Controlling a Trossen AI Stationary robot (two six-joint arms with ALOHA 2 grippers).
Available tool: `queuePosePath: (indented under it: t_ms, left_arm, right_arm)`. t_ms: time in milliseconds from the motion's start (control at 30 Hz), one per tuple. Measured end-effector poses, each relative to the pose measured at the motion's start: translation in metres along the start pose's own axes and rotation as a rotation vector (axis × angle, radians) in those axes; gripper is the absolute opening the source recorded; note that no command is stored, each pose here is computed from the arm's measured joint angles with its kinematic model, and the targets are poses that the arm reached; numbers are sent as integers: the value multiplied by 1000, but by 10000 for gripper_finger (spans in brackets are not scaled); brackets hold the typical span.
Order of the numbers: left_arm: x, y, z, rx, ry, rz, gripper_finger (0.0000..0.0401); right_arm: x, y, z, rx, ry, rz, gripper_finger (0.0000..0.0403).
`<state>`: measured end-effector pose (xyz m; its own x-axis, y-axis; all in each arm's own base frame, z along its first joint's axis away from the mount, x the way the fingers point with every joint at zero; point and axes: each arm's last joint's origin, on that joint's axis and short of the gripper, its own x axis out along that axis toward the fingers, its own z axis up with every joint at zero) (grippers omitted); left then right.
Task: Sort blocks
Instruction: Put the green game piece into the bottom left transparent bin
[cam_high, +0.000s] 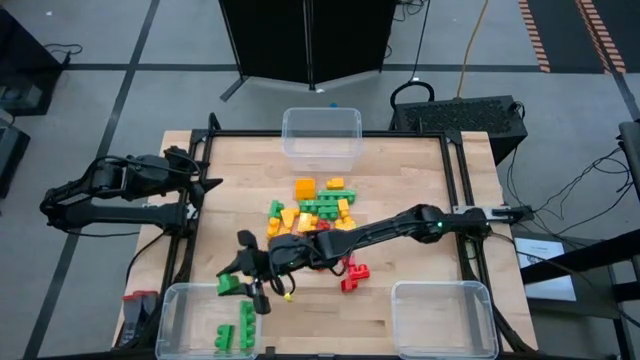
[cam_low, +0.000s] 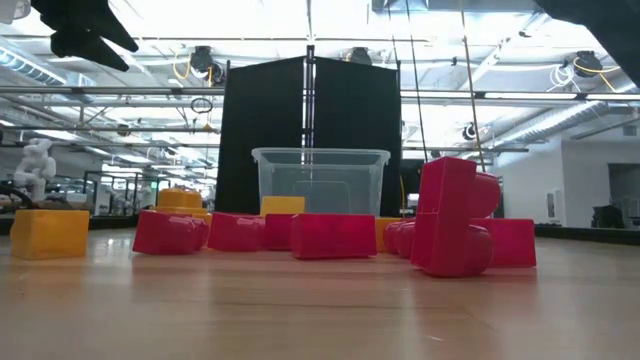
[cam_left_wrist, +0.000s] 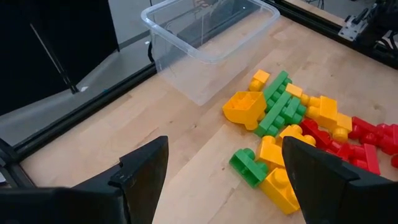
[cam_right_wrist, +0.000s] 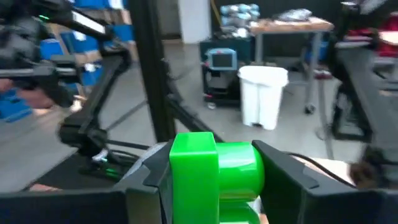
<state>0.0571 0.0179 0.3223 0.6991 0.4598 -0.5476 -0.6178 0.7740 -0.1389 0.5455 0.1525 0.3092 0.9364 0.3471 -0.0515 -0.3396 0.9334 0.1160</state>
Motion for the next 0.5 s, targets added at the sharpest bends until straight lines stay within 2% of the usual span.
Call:
queuePosePath:
  t_ms: [200,500]
  left_arm:
    - [0,0,0,0,0,0,287]
    - [0,0,0,1,0,0,287]
  right_arm:
    - [11,4,-19,-24,-15,88,156]
    - [25,0,-52,-20,-22,89,156]
